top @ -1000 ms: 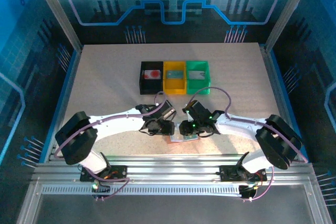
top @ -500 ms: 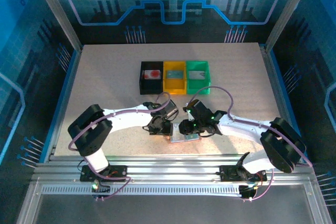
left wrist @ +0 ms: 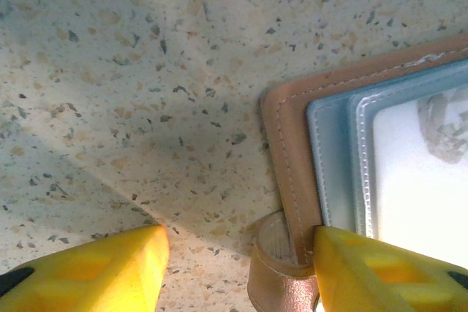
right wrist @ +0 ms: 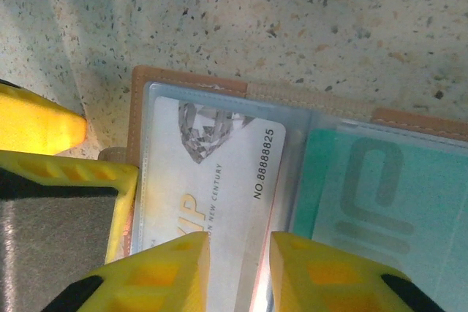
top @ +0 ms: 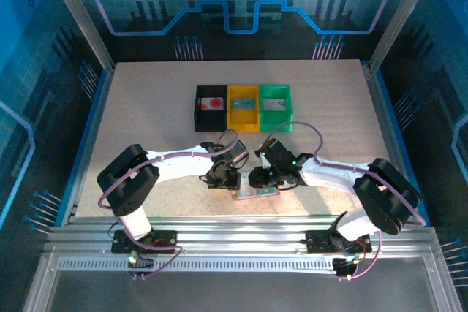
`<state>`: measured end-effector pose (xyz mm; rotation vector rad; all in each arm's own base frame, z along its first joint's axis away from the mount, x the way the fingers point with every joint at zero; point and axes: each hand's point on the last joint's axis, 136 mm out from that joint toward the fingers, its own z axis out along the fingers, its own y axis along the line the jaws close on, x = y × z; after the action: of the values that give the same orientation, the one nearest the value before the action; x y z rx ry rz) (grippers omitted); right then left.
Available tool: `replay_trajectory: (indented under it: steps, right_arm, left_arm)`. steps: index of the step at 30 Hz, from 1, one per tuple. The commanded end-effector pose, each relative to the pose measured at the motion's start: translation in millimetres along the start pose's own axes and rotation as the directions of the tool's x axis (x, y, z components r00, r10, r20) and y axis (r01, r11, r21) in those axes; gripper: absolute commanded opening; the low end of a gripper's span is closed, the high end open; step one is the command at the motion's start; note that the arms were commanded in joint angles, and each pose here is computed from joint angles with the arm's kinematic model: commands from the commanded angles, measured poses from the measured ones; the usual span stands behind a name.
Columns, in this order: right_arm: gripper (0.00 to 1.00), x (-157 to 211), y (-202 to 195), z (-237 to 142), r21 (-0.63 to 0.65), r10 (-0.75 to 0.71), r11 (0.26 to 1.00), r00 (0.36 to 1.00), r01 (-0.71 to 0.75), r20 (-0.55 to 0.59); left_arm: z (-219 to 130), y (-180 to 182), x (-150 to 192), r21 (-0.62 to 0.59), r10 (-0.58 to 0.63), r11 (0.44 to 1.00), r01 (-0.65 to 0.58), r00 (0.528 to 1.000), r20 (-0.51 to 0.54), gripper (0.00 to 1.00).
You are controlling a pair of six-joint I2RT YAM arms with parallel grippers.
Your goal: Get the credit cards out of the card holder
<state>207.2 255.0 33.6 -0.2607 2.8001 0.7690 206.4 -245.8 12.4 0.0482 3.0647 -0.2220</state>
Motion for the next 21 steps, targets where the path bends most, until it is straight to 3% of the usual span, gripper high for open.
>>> replay_trajectory:
  steps: [1,21]
  right_arm:
    - [0.28,1,-5,6,-0.018,0.015,1.000,1.000,-0.015,-0.011]
    - [0.25,2,-6,14,-0.065,-0.002,0.998,1.000,0.003,0.008]
  left_arm:
    - [20,13,18,-0.040,0.006,0.999,-0.010,0.996,-0.089,0.56]
    - [40,15,26,-0.042,-0.001,0.999,-0.005,0.991,-0.131,0.56]
